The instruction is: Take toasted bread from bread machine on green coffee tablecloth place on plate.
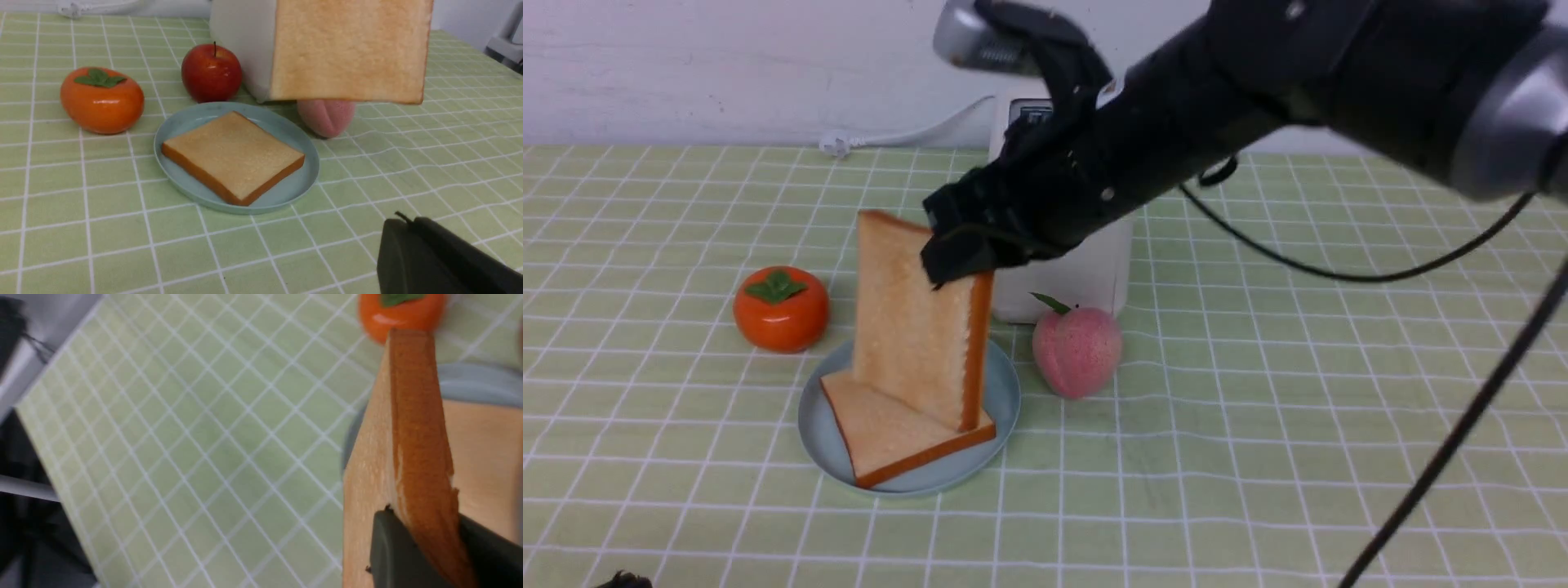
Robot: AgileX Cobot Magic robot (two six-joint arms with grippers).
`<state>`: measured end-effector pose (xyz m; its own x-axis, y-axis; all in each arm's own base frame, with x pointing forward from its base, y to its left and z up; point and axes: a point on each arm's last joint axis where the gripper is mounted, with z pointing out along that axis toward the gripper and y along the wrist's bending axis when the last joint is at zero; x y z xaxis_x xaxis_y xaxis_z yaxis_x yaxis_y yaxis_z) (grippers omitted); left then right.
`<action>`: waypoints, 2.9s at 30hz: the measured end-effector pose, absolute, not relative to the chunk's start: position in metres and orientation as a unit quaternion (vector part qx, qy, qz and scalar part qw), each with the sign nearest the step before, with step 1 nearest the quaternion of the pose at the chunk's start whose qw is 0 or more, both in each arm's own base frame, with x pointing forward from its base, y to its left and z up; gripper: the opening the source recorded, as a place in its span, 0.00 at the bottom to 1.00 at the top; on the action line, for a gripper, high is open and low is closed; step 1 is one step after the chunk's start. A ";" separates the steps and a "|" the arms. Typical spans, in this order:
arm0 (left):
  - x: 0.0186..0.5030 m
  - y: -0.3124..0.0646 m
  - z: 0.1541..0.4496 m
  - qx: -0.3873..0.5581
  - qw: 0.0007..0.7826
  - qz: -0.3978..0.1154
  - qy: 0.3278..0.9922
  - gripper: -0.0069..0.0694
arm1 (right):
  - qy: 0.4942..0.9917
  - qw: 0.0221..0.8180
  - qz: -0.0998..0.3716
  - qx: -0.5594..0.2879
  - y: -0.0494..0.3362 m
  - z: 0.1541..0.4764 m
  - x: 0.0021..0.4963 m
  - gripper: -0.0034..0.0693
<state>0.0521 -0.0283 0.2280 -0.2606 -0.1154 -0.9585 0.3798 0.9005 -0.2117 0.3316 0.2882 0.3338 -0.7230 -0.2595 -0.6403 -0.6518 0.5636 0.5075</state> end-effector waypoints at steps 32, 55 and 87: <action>0.059 -0.026 0.190 0.057 0.607 -0.199 0.768 0.09 | 0.879 0.263 0.351 -0.185 0.298 0.230 0.392 0.73; 0.059 -0.025 0.190 0.066 0.611 -0.188 0.766 0.11 | 0.925 0.228 0.215 -0.213 0.156 0.393 0.216 0.09; 0.059 -0.025 0.190 0.067 0.609 -0.188 0.768 0.14 | 0.846 0.511 0.113 -0.097 0.027 0.350 0.078 0.04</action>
